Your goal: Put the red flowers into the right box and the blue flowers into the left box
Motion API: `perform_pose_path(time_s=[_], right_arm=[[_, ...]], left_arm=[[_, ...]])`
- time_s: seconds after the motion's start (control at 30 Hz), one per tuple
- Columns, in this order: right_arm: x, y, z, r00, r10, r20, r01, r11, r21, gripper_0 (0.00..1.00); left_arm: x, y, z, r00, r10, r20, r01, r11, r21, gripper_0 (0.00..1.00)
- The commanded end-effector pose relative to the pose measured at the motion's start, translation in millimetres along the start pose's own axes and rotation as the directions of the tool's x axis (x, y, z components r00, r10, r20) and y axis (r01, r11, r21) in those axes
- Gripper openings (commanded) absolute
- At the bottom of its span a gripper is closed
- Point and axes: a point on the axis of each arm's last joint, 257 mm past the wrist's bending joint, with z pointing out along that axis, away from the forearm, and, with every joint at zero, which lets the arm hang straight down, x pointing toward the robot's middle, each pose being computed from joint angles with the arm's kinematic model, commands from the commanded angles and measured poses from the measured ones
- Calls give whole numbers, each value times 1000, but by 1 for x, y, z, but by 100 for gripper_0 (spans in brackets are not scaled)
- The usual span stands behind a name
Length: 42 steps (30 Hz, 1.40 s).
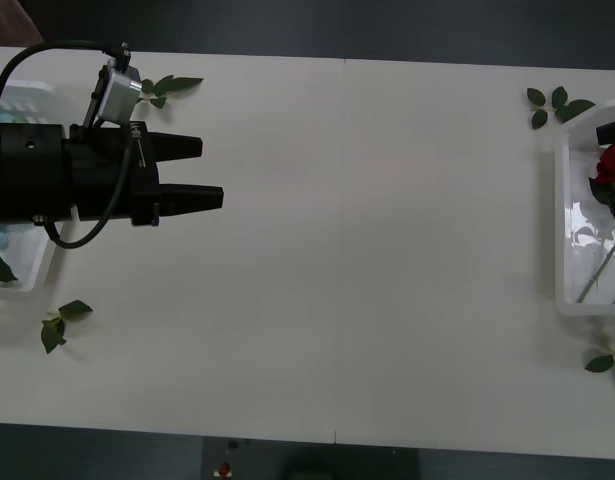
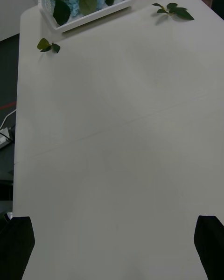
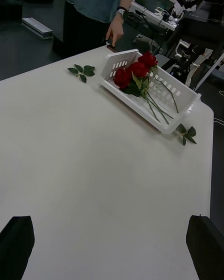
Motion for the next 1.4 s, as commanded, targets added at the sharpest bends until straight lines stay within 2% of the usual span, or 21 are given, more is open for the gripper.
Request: perform_pose_path(time_s=[0.03,0.67,1.4], right_arm=[[-10,-5,-13,998,-63,-17,63,998,24,100],[-10,-5,-13,998,-63,-17,63,998,24,100],[-10,-5,-13,998,-63,-17,63,998,24,100]], left_arm=[[-14,-10,5,1000,4,3,-4,1000,30,95],[-38,-50,22,998,-19,53,9,984,175,95],[-38,-50,22,998,-19,53,9,984,175,94]])
